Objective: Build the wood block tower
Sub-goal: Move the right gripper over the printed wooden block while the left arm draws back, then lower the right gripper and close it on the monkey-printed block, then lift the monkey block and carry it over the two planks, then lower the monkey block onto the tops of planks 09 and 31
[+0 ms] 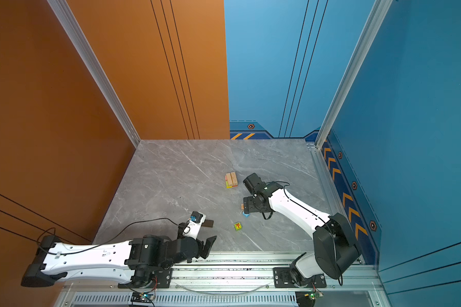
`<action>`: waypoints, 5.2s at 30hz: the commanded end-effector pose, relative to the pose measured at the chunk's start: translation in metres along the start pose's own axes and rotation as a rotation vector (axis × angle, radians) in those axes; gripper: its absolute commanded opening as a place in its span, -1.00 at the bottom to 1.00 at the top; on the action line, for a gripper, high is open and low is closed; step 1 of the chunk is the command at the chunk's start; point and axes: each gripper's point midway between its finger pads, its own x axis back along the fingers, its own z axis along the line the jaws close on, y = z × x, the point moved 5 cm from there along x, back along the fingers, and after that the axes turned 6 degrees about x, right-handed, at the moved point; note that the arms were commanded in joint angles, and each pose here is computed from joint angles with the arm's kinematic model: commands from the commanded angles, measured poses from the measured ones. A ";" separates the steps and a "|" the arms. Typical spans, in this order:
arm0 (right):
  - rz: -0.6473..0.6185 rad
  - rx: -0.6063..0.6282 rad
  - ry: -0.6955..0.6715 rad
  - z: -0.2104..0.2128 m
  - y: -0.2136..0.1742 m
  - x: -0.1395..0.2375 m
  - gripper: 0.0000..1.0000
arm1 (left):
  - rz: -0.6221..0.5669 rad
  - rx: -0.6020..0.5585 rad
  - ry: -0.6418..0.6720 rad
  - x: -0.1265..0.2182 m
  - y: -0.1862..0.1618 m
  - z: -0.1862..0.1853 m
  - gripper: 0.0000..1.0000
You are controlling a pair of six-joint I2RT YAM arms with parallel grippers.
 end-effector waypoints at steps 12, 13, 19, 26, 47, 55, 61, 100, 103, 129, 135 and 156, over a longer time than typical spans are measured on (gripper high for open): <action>0.020 -0.003 0.029 0.021 0.016 -0.028 0.87 | -0.045 0.014 0.030 -0.002 0.001 0.009 0.96; 0.024 -0.002 0.028 0.022 0.017 -0.030 0.87 | -0.045 0.017 0.033 -0.002 0.001 0.012 0.96; 0.043 0.005 0.032 0.029 0.026 -0.043 0.86 | -0.053 0.044 0.053 0.002 0.002 0.027 0.96; 0.065 0.014 0.042 0.038 0.034 -0.055 0.85 | -0.056 0.076 0.066 0.003 0.001 0.041 0.96; 0.130 0.022 0.004 0.045 0.030 -0.078 0.72 | -0.036 0.141 0.083 0.002 -0.007 0.062 0.96; 0.145 0.016 -0.021 0.042 0.027 -0.084 0.63 | -0.037 0.149 0.078 0.003 -0.008 0.064 0.96; 0.142 0.016 -0.030 0.041 0.028 -0.085 0.40 | -0.044 0.154 0.071 0.004 -0.008 0.065 0.96; -0.004 0.108 0.017 0.065 0.172 -0.039 0.14 | -0.009 0.208 0.142 -0.009 0.039 0.091 0.96; 0.010 0.119 0.018 0.068 0.179 -0.048 0.14 | 0.000 0.228 0.144 -0.014 0.042 0.096 0.96; 0.040 0.148 0.053 0.078 0.197 -0.076 0.18 | 0.021 0.278 0.151 -0.023 0.045 0.108 0.96; 0.039 0.154 0.055 0.078 0.200 -0.079 0.21 | 0.021 0.283 0.150 -0.024 0.046 0.109 0.96; 0.045 0.162 0.083 0.080 0.206 -0.087 0.29 | 0.037 0.292 0.144 -0.029 0.050 0.109 0.96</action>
